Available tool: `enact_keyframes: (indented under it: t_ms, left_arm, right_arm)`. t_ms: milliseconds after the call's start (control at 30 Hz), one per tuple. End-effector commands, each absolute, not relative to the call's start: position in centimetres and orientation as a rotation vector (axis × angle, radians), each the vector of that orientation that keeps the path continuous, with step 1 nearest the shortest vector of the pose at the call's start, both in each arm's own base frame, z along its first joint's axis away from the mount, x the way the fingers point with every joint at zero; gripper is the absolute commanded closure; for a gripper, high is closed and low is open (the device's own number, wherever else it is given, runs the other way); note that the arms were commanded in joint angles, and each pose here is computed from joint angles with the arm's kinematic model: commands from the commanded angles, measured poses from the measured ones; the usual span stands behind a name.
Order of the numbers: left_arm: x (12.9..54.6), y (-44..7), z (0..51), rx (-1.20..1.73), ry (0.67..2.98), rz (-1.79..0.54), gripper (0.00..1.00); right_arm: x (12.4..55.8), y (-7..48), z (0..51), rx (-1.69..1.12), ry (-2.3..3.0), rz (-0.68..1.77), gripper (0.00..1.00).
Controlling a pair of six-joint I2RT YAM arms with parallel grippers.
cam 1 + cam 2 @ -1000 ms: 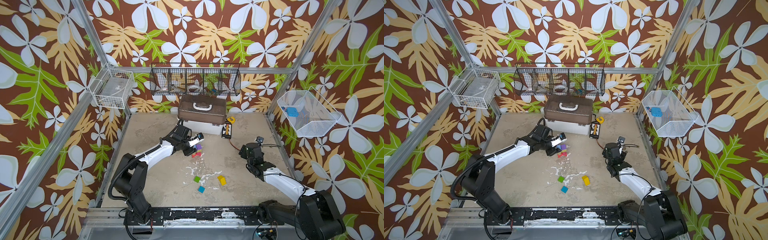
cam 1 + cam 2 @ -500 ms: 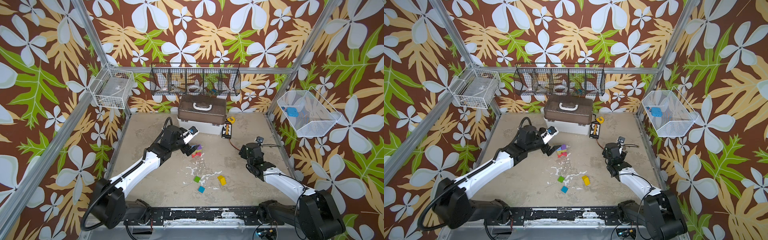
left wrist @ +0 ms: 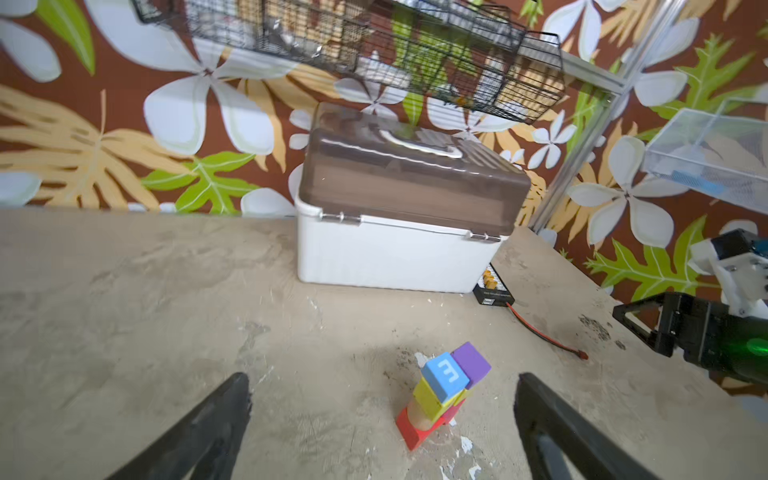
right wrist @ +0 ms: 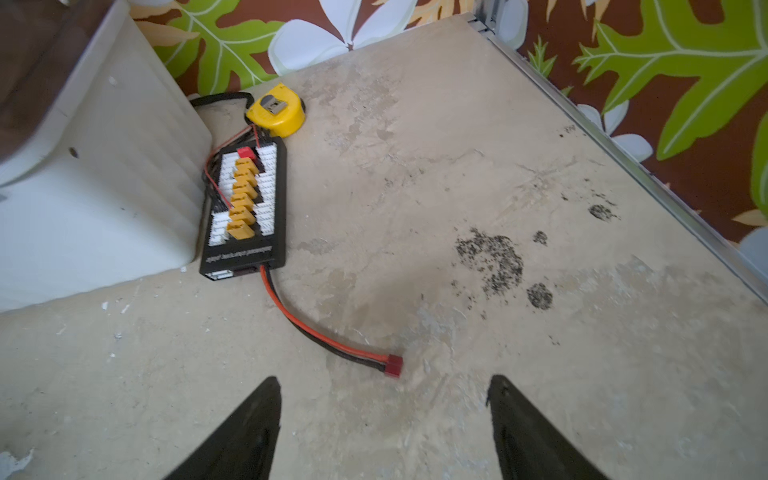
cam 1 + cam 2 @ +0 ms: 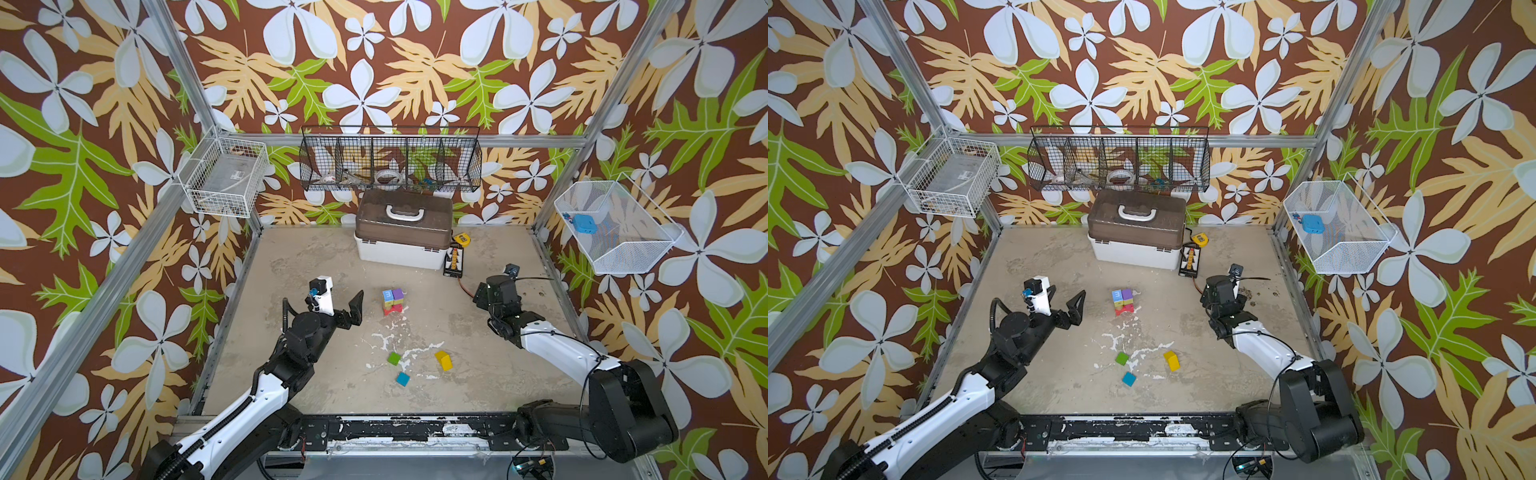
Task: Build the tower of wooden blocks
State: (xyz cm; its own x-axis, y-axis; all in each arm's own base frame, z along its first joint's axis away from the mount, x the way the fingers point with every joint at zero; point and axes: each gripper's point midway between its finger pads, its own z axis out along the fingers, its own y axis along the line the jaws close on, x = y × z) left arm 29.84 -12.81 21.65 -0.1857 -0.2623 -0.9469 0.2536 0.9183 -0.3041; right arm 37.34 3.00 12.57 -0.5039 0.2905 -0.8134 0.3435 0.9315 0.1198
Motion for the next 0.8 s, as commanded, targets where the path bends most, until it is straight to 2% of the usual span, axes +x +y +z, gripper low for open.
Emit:
enact_keyframes:
  t_ms: [0,200,333,767]
  left_arm:
    - [30.3,-10.6,21.0,-0.254,1.664,-0.492,0.00]
    - [32.0,-10.4,17.5,-0.350,1.839,-0.395,0.00]
    - [32.8,-12.1,16.3,-0.332,1.857,-0.471,0.00]
    - [35.1,-16.5,12.1,-0.276,2.025,-0.537,0.00]
  right_arm:
    - [37.9,6.4,12.8,0.348,2.190,0.034,0.23]
    - [38.3,13.6,13.9,0.151,2.233,0.115,0.21]
    - [39.0,16.9,12.6,0.074,2.283,0.142,0.24]
    - [38.9,22.6,11.2,-0.080,2.331,0.152,0.27]
